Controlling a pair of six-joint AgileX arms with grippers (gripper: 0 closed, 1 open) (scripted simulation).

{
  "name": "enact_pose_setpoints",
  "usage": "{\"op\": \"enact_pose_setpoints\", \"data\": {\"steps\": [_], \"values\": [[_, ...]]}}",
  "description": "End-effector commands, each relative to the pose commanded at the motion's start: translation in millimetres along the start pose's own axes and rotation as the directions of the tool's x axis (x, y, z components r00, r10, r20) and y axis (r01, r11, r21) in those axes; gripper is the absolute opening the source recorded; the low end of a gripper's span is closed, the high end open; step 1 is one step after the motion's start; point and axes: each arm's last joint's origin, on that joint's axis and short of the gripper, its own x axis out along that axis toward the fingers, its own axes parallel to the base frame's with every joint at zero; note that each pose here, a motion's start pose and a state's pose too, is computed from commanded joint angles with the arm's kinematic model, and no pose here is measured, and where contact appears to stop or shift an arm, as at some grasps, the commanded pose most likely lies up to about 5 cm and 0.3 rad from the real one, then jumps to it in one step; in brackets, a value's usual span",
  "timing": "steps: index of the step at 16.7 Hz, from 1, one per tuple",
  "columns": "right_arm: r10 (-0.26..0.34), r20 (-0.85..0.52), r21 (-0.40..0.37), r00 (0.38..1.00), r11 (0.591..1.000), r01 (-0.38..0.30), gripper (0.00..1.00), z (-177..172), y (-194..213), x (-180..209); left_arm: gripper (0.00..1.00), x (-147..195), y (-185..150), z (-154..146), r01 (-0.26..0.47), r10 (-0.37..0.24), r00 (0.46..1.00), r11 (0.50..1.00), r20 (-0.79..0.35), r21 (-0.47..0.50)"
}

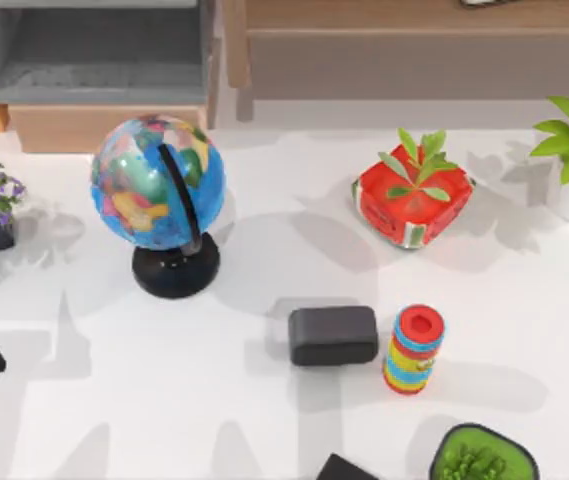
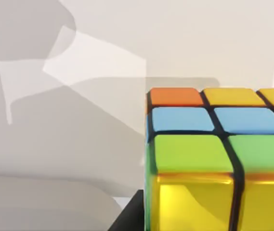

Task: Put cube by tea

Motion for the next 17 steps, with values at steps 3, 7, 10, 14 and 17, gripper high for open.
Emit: {"op": "enact_pose_setpoints", "data": {"steps": [3, 7, 10, 14, 17], "values": [[-0.013, 0.000, -0.024, 1.000, 1.000, 0.013, 0.00, 2.0, -0.4, -0.1, 1.00, 0.0, 0.0, 0.0, 0.000, 0.000, 1.000, 1.000, 0.000, 0.000], [-0.029, 0.021, -0.027, 0.999, 0.999, 0.029, 0.00, 3.4, -1.9, -2.9, 1.00, 0.0, 0.0, 0.0, 0.000, 0.000, 1.000, 1.000, 0.000, 0.000], [-0.038, 0.048, -0.010, 0.998, 0.999, 0.038, 0.00, 3.0, -3.0, -6.3, 1.00, 0.0, 0.0, 0.0, 0.000, 0.000, 1.000, 1.000, 0.000, 0.000], [-0.040, 0.084, 0.027, 0.996, 0.999, 0.038, 0.00, 1.5, -3.6, -8.5, 1.00, 0.0, 0.0, 0.0, 0.000, 0.000, 1.000, 1.000, 0.000, 0.000], [-0.032, 0.093, 0.057, 0.995, 0.998, 0.026, 0.00, -0.1, -3.4, -5.7, 1.00, 0.0, 0.0, 0.0, 0.000, 0.000, 1.000, 1.000, 0.000, 0.000]]}}
